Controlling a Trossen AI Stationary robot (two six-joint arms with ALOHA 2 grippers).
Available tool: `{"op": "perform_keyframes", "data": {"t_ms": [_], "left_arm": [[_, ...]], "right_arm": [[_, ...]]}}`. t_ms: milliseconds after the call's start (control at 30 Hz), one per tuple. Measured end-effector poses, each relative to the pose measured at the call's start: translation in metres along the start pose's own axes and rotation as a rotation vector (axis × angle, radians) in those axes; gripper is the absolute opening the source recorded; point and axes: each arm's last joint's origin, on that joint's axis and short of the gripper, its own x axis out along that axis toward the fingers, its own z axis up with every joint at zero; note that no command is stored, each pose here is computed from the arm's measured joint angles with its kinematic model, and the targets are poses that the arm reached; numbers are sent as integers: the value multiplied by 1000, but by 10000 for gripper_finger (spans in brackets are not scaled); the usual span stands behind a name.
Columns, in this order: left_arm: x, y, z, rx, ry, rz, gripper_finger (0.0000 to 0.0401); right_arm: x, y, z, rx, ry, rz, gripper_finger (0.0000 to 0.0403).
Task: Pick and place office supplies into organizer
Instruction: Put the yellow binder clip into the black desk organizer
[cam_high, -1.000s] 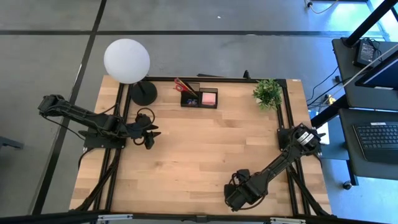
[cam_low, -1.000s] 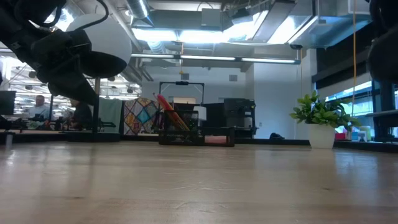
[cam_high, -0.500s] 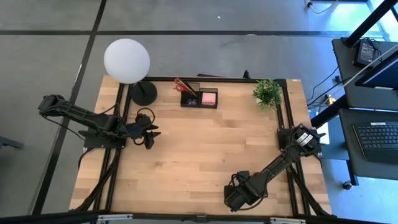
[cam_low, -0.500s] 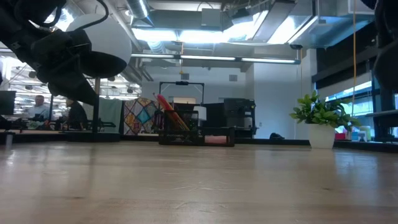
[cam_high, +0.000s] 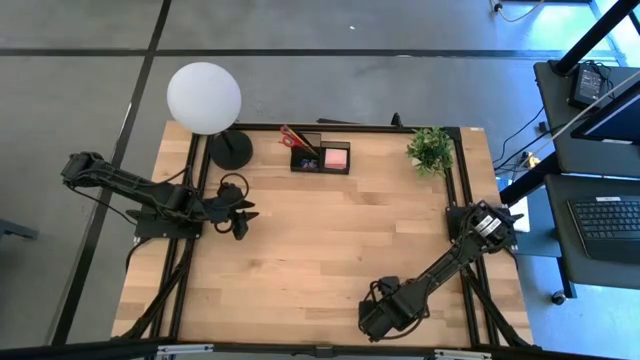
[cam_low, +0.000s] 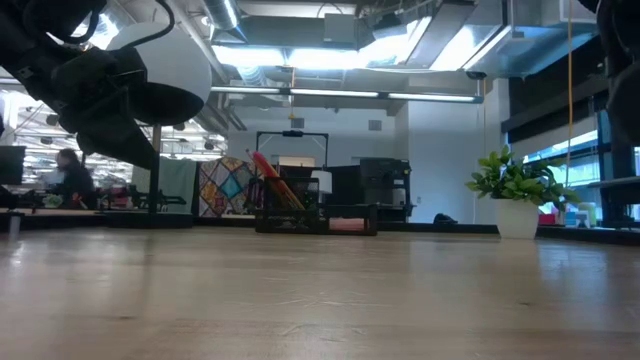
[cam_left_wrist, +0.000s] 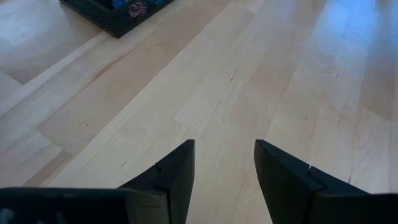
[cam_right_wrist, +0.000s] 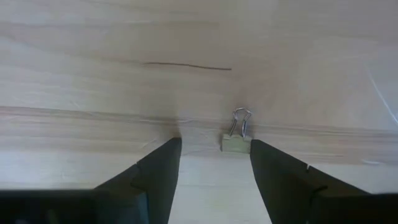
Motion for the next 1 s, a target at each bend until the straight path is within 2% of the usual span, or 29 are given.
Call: {"op": "perform_keyframes", "data": {"t_ms": [633,1000], "left_arm": [[0,0,0,-3,0,0,159],[0,0,0,-3,0,0,159]], "right_arm": [[1,0,0,12,6,0,198],[1,1,-1,4,8,13,117]]}}
